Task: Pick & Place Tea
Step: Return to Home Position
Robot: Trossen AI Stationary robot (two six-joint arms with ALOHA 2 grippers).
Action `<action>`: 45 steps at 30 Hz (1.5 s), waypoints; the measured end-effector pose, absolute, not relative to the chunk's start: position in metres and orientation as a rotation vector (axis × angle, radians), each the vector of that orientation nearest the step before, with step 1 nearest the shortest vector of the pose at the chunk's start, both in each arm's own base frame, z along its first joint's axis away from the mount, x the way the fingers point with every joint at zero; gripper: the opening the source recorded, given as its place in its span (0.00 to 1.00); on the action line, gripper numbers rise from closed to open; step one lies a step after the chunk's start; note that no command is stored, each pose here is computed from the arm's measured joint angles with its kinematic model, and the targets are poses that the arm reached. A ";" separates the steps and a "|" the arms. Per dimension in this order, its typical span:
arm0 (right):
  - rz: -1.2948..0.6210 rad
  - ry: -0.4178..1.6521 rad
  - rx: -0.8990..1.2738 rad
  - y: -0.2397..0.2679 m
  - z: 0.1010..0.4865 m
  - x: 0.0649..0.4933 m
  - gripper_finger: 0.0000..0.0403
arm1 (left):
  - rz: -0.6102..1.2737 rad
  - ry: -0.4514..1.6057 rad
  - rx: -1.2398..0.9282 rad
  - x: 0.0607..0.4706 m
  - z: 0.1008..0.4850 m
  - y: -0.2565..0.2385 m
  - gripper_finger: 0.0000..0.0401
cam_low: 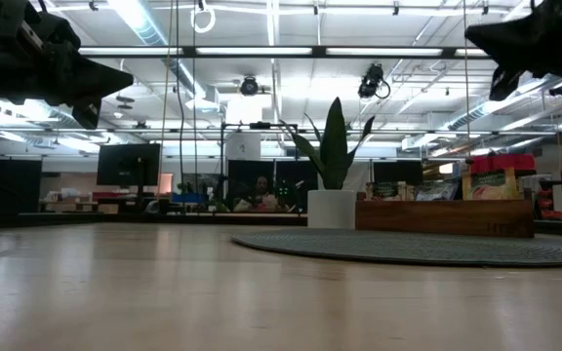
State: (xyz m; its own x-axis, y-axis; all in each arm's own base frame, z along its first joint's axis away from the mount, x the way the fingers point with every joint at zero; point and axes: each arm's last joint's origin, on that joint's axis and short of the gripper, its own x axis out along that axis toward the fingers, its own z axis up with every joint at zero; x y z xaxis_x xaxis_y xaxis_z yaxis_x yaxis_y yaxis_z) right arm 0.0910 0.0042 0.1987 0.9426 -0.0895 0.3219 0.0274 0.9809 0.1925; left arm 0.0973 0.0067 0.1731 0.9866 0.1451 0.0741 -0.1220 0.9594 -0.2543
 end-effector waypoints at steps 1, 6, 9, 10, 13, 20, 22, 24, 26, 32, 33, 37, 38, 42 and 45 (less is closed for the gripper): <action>-0.057 -0.308 0.185 0.004 0.196 0.092 0.00 | 0.136 -0.092 -0.252 0.097 0.173 0.007 0.01; -0.017 -0.197 0.173 0.006 0.186 0.095 0.00 | 0.136 -0.092 -0.251 0.097 0.173 0.007 0.01; 0.015 -0.158 0.164 0.007 0.183 0.095 0.00 | 0.136 -0.092 -0.252 0.097 0.173 0.007 0.01; 0.021 -0.139 0.159 0.007 0.181 0.095 0.00 | 0.136 -0.092 -0.251 0.097 0.173 0.007 0.01; 0.025 -0.081 0.148 0.008 0.175 0.096 0.00 | 0.136 -0.092 -0.252 0.097 0.173 0.007 0.01; 0.022 -0.037 0.104 0.008 0.171 0.096 0.00 | 0.136 -0.092 -0.252 0.097 0.173 0.007 0.01; 0.022 -0.039 0.092 0.008 0.171 0.096 0.00 | 0.136 -0.092 -0.251 0.097 0.173 0.007 0.01; 0.022 -0.039 0.082 0.008 0.171 0.096 0.00 | 0.136 -0.092 -0.252 0.097 0.173 0.007 0.01; 0.022 -0.039 0.071 0.008 0.171 0.096 0.00 | 0.136 -0.092 -0.251 0.097 0.173 0.007 0.01; 0.022 -0.039 0.071 0.008 0.171 0.096 0.00 | 0.136 -0.092 -0.252 0.097 0.173 0.007 0.01; 0.022 -0.039 0.071 0.008 0.171 0.096 0.00 | 0.136 -0.092 -0.251 0.097 0.173 0.007 0.01; 0.012 -0.039 0.070 0.007 0.171 0.096 0.01 | 0.136 -0.092 -0.251 0.097 0.173 0.007 0.01; 0.012 -0.039 0.070 0.007 0.171 0.096 0.02 | 0.136 -0.092 -0.251 0.097 0.173 0.007 0.01; 0.013 -0.039 0.072 0.007 0.171 0.096 0.06 | 0.136 -0.092 -0.251 0.097 0.173 0.007 0.01; 0.013 -0.040 0.072 0.007 0.171 0.096 0.07 | 0.136 -0.092 -0.251 0.097 0.173 0.007 0.01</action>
State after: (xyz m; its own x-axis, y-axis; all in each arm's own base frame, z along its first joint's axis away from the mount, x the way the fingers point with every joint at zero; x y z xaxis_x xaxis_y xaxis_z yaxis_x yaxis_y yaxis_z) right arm 0.0962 0.0075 0.1713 0.9991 0.0117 0.0401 -0.0145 0.9973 0.0716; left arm 0.0973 0.0067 0.1731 0.9867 0.1451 0.0737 -0.1222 0.9595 -0.2539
